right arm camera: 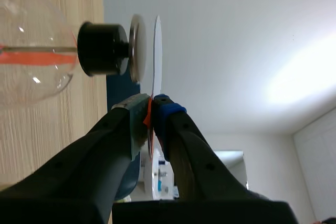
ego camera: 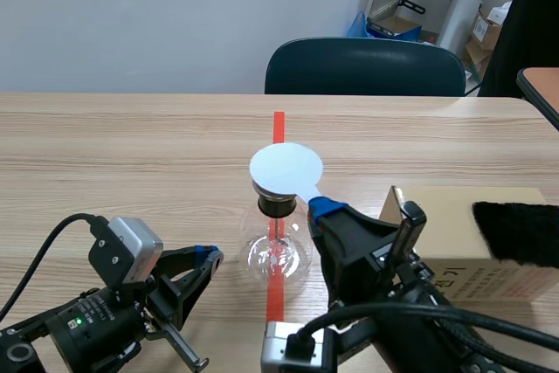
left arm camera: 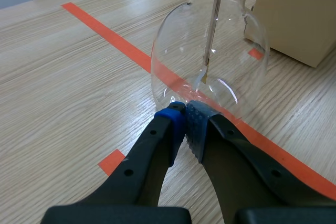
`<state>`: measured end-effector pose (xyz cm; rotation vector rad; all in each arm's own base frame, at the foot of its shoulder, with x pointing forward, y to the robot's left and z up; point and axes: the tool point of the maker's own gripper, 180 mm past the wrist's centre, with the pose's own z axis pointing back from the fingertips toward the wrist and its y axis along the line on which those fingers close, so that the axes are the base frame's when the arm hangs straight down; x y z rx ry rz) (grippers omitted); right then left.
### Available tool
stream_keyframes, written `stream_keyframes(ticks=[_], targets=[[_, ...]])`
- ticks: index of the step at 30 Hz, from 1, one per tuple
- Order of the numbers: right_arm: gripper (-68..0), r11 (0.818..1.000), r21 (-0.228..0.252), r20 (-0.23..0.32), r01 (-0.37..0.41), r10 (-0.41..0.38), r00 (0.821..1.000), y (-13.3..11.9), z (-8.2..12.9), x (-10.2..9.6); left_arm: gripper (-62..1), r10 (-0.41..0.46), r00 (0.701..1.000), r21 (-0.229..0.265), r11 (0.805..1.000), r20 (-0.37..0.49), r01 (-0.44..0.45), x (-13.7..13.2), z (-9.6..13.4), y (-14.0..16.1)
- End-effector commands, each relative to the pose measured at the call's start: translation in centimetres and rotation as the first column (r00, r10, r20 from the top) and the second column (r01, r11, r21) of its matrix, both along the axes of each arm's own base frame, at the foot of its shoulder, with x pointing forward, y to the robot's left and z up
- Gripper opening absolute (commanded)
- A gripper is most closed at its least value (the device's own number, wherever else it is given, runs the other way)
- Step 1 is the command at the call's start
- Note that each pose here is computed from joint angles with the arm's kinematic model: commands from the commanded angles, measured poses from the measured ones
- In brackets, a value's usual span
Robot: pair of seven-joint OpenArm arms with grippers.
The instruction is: Do the electroscope experiment
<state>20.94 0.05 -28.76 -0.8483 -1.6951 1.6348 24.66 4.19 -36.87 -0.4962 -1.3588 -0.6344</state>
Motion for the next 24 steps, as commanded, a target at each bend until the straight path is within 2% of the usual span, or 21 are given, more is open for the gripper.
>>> stream_keyframes(ticks=[1,6,14,20,24], targets=[[-66.5,1.0,0.011,0.038,-0.015,0.014,0.999,0.1,1.0,0.3,-57.8,-0.003,1.0,-0.036,0.999,0.029,0.004,0.4,1.2,-0.7],[-66.5,0.998,0.008,0.04,-0.067,0.067,0.997,0.9,1.0,-0.2,-57.8,-0.003,1.0,-0.036,0.999,0.029,0.004,0.4,1.2,-0.7],[-66.5,0.998,0.007,0.041,-0.068,0.067,0.997,0.9,1.0,-0.2,-57.8,-0.003,1.0,-0.036,0.999,0.029,0.004,0.4,1.2,-0.7],[-66.5,0.999,0.013,0.038,0.034,-0.035,0.999,-0.6,1.1,0.9,-57.8,-0.003,1.0,-0.036,0.999,0.029,0.004,0.4,1.2,-0.7],[-66.5,0.991,0.019,0.034,0.133,-0.134,0.99,-2.1,1.1,1.8,-57.8,-0.003,1.0,-0.036,0.999,0.029,0.004,0.4,1.2,-0.7]])
